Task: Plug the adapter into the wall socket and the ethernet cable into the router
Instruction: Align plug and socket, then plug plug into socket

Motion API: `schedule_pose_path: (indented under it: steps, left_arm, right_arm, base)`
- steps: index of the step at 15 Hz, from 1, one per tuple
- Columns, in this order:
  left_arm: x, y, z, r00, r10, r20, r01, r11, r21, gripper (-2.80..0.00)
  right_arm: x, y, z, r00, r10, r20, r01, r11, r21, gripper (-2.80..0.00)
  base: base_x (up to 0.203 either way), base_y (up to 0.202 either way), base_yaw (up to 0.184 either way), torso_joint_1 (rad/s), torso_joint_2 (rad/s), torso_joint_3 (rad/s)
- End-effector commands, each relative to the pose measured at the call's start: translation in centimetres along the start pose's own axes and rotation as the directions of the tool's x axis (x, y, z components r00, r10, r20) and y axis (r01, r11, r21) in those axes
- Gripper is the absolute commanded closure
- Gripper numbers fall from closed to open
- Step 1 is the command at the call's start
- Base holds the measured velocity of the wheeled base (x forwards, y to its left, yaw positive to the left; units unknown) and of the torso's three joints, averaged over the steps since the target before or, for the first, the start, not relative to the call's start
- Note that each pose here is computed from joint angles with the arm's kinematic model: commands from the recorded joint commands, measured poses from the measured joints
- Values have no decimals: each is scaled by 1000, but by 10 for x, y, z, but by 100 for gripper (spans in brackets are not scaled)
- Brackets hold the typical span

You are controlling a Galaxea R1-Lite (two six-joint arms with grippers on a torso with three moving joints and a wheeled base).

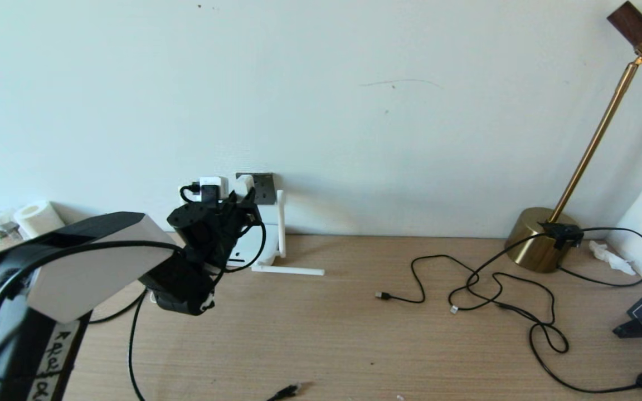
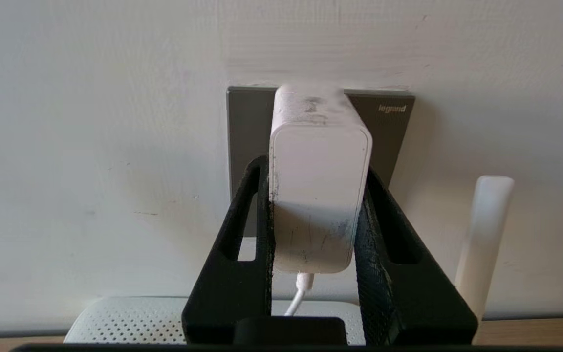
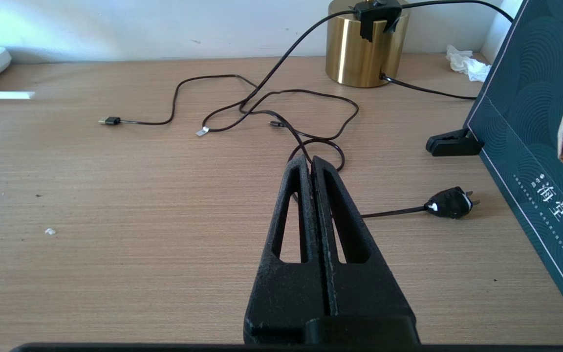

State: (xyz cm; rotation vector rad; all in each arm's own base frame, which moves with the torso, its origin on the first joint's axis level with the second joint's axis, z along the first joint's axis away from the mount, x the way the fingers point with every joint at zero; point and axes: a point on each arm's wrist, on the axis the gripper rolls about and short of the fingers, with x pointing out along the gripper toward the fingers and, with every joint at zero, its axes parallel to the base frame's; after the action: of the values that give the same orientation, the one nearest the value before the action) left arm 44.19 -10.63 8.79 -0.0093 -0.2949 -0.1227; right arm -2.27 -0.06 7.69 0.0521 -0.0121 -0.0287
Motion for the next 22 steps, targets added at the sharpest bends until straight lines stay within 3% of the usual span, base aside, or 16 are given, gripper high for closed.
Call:
schedule_pose_path:
  steps: [1,7,16,22]
  left_arm:
    - [3,4,-9,1000,9,3,-9,1000,2,0]
    - [7,9,-20,1000,5,-3,-5,1000,7,0]
    - [-3,7,7,1000,-2,6,2,1000,3,0]
    - [-8,1,-9,998,-40,-40,41,999,6,0]
  right_arm:
    - [0,0,0,1000,0,1,0,1000,0,0]
    - [0,0,0,1000,0,1,0,1000,0,0]
    - [0,0,0,1000,0,1,0,1000,0,0]
    - [0,0,0,1000,0,1,0,1000,0,0]
  base:
    - [0,0,0,0,0,0]
    - [0,0,0,0,0,0]
    - [0,0,0,0,0,0]
    - [0,0,0,0,0,0]
